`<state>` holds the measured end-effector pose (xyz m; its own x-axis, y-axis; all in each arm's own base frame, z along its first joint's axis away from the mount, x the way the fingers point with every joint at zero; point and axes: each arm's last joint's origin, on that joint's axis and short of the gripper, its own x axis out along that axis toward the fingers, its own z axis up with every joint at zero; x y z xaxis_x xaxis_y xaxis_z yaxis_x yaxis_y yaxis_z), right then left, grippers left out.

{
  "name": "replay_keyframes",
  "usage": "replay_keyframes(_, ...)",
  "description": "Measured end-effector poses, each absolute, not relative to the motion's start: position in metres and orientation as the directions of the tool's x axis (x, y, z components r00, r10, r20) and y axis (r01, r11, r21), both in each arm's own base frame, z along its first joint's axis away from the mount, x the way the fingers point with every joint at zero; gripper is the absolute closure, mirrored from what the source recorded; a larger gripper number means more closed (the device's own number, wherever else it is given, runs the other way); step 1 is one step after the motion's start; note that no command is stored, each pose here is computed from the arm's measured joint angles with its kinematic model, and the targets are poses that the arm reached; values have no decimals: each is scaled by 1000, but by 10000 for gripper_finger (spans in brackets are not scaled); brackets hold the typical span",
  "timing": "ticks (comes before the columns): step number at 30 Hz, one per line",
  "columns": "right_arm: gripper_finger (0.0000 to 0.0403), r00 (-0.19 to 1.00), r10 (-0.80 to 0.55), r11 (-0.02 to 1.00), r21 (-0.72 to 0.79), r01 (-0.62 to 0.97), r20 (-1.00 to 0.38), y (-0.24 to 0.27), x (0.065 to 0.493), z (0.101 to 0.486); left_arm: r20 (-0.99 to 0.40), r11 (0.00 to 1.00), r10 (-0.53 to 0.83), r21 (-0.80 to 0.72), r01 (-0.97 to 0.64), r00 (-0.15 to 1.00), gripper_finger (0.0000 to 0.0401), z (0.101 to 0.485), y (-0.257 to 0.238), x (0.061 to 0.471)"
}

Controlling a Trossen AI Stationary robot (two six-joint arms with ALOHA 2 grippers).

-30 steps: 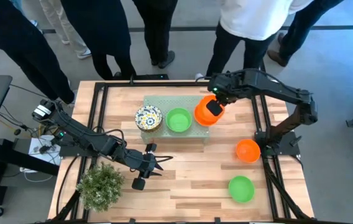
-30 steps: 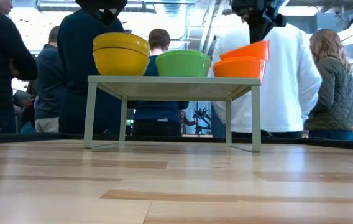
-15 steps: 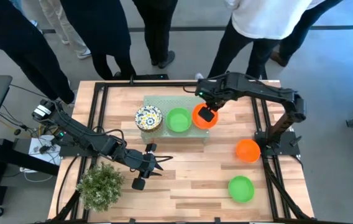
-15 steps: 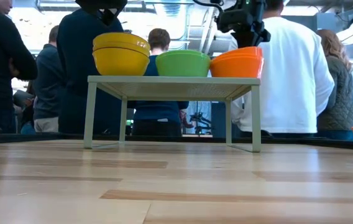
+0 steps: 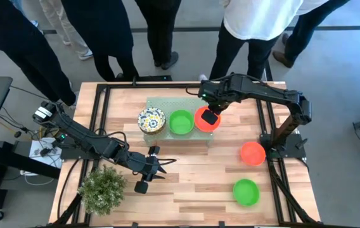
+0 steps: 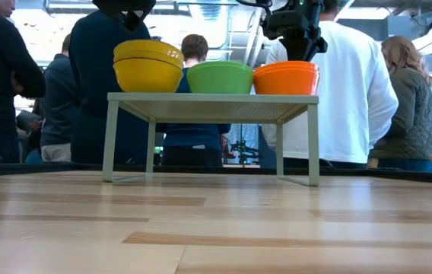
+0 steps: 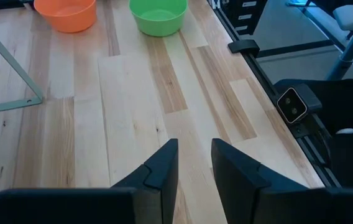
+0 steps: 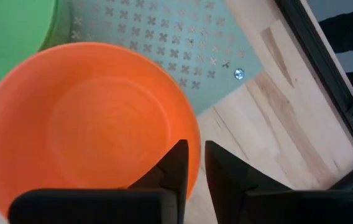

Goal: Pick & Place Mini bowls
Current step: Stack the orange bowl on top of the orange bowl on the shelf

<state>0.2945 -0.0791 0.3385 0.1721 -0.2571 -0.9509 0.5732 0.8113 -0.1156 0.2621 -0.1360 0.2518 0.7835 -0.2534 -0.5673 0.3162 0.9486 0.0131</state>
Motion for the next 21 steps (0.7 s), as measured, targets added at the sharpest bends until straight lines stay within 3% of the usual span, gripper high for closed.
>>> replay_keyframes(10, 336, 150, -237, 817, -113, 566, -960, -76, 285, 351, -567, 949, -253, 13, 316, 784, 304, 252, -136, 262)
replay_keyframes(21, 335, 236, -246, 842, -86, 533, -940, -50, 271, 392, -568, 949, -253, 13, 316, 783, 304, 252, -136, 262)
